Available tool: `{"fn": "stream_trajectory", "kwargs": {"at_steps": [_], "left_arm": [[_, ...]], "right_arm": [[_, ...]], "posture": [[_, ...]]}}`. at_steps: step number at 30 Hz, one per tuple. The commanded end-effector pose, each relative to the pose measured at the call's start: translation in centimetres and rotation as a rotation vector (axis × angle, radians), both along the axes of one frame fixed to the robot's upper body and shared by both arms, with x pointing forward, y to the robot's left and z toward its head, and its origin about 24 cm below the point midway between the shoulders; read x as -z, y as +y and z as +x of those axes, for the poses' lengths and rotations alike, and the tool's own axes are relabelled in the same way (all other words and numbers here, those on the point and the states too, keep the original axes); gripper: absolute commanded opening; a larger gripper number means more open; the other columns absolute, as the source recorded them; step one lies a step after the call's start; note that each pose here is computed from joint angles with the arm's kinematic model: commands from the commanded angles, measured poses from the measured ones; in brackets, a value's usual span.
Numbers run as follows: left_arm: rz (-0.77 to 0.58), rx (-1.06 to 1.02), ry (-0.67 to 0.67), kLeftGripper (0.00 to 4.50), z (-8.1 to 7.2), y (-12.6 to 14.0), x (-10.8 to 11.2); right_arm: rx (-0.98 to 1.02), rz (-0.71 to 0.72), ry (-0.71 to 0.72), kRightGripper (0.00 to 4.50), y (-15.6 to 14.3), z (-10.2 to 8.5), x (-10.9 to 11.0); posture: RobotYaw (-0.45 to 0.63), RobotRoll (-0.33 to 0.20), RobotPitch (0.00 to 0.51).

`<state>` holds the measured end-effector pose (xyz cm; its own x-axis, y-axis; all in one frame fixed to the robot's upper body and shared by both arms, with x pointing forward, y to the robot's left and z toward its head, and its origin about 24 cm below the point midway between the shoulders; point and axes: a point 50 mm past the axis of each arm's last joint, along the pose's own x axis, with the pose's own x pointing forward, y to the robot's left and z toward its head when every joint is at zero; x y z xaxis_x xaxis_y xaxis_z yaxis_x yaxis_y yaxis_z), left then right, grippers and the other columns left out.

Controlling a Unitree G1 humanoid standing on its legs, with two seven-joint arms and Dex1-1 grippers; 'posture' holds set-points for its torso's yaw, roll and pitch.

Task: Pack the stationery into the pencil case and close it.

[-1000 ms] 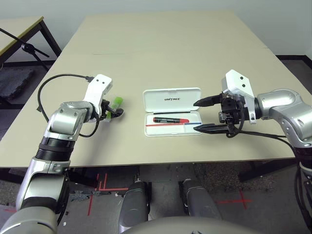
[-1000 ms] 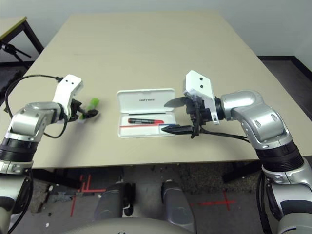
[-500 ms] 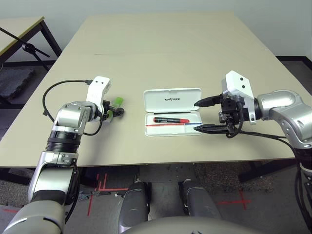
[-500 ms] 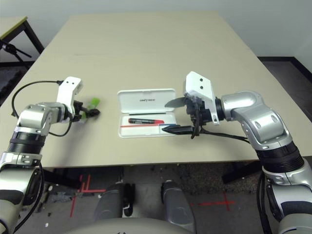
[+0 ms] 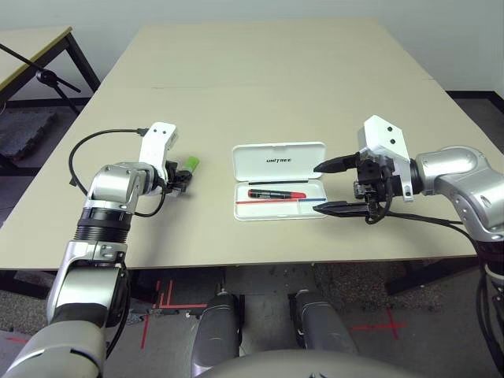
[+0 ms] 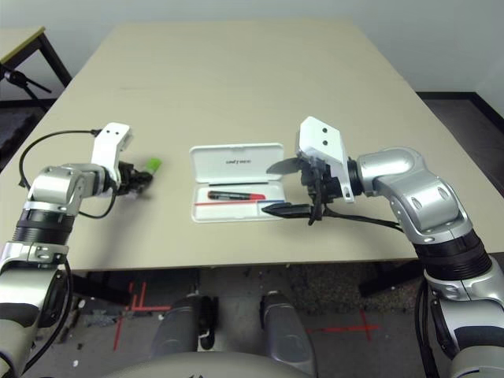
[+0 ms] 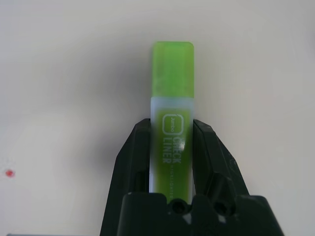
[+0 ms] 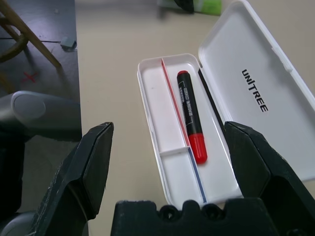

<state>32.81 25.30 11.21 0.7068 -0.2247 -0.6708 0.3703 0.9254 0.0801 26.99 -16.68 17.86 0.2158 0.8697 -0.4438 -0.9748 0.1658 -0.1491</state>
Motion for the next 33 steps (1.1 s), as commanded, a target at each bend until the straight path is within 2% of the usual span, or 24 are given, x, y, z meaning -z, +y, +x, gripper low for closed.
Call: {"fn": "stream_trajectory", "kwargs": {"at_steps": [1,7,14,20,26,33], "left_arm": [[0.018,0.159,-0.028,1.08,-0.9,0.8,-0.1],[0.024,0.484,-0.068,1.08,-3.0,1.3,-1.3],[0.090,0.727,-0.075,1.08,-4.4,1.4,-2.7],[0.018,0.955,-0.092,1.08,-5.6,-2.0,-4.1],[0.006,1.051,-0.138,1.08,-5.1,-6.3,-4.1],[-0.001,1.164,-0.126,1.08,-4.5,-11.2,-3.0]], "right_arm": [[-0.013,-0.016,-0.001,4.50,0.2,-0.1,0.3],[-0.007,-0.024,0.000,4.50,0.1,0.2,0.6],[0.003,-0.042,-0.011,4.50,-0.1,0.8,0.9],[0.037,-0.044,-0.032,4.50,-0.3,1.4,1.0],[0.052,-0.051,-0.040,4.50,-0.6,1.7,0.8],[0.071,-0.059,-0.045,4.50,-1.0,1.9,0.8]], "posture": [[-0.13,0.000,0.088],[-0.12,0.000,0.090],[-0.12,0.000,0.089],[-0.12,0.000,0.086],[-0.13,0.000,0.080],[-0.14,0.000,0.079]]}}
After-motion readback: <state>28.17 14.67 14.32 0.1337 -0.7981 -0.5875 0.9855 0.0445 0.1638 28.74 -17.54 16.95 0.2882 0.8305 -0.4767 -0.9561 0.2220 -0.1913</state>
